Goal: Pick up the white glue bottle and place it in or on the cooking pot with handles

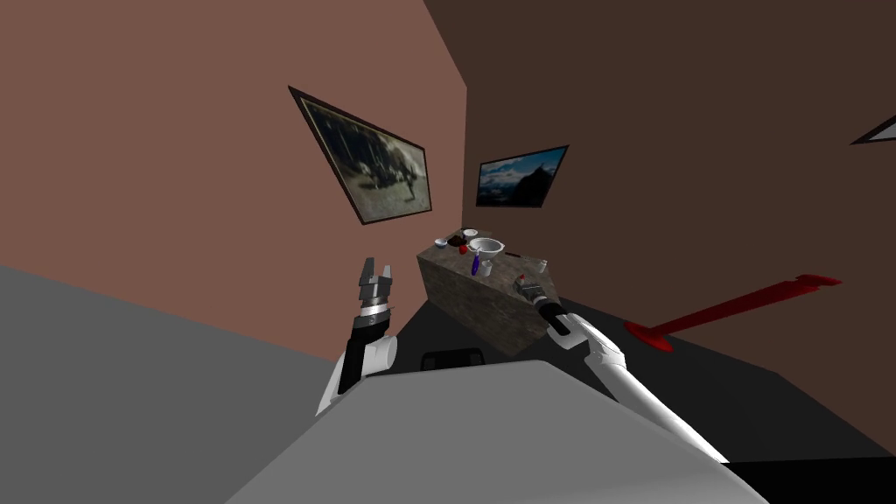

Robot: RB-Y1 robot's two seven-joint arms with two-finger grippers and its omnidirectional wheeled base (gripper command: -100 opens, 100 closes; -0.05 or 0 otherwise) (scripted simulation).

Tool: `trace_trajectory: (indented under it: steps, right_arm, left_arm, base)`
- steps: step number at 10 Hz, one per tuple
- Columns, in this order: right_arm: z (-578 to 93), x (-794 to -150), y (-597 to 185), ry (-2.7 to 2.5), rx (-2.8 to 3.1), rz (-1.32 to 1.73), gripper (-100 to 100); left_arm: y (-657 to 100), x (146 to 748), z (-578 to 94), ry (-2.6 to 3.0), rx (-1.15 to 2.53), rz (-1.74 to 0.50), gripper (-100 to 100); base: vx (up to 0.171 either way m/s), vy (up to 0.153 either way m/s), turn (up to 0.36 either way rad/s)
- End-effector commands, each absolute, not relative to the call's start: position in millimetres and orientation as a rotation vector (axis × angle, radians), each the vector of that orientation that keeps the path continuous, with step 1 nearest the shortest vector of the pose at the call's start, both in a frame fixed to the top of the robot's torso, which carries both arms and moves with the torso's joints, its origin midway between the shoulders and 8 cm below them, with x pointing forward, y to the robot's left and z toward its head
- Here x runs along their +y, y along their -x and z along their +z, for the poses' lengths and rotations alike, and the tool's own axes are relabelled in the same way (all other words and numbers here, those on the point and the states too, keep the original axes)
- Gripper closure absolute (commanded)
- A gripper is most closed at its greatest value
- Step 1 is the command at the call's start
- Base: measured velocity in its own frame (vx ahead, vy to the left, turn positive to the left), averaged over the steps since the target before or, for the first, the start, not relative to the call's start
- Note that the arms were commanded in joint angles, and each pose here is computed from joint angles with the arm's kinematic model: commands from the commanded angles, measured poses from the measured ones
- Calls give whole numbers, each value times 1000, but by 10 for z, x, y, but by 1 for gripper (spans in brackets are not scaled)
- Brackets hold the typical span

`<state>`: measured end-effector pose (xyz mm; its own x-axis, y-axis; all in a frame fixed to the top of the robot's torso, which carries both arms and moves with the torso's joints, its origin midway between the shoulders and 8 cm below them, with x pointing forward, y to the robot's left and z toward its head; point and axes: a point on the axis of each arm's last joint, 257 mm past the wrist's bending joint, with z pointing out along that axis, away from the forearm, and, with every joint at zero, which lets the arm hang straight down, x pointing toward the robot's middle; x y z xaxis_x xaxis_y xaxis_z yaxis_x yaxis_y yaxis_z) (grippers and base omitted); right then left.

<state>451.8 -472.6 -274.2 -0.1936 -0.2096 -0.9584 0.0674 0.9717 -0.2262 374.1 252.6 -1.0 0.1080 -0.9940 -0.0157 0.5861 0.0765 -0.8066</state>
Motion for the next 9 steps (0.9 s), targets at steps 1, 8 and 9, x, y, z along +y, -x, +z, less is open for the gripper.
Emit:
trace_trajectory:
  steps: [1,8,9]
  right_arm:
    - [-2742,-4726,-4518,106,1749,-250,100]
    - [-2093,-5064,-4738,-38,1637,-256,100]
    - [-1919,-5143,-4770,-57,1609,-262,100]
  left_arm:
    - [-3741,2526,-10,749,694,-1338,0]
    - [-3740,2527,-11,750,694,-1338,0]
    - [-3740,2527,-11,749,694,-1338,0]
  base:
    - [0,0,0]
    - [101,9,-46]
    - [195,-18,-85]
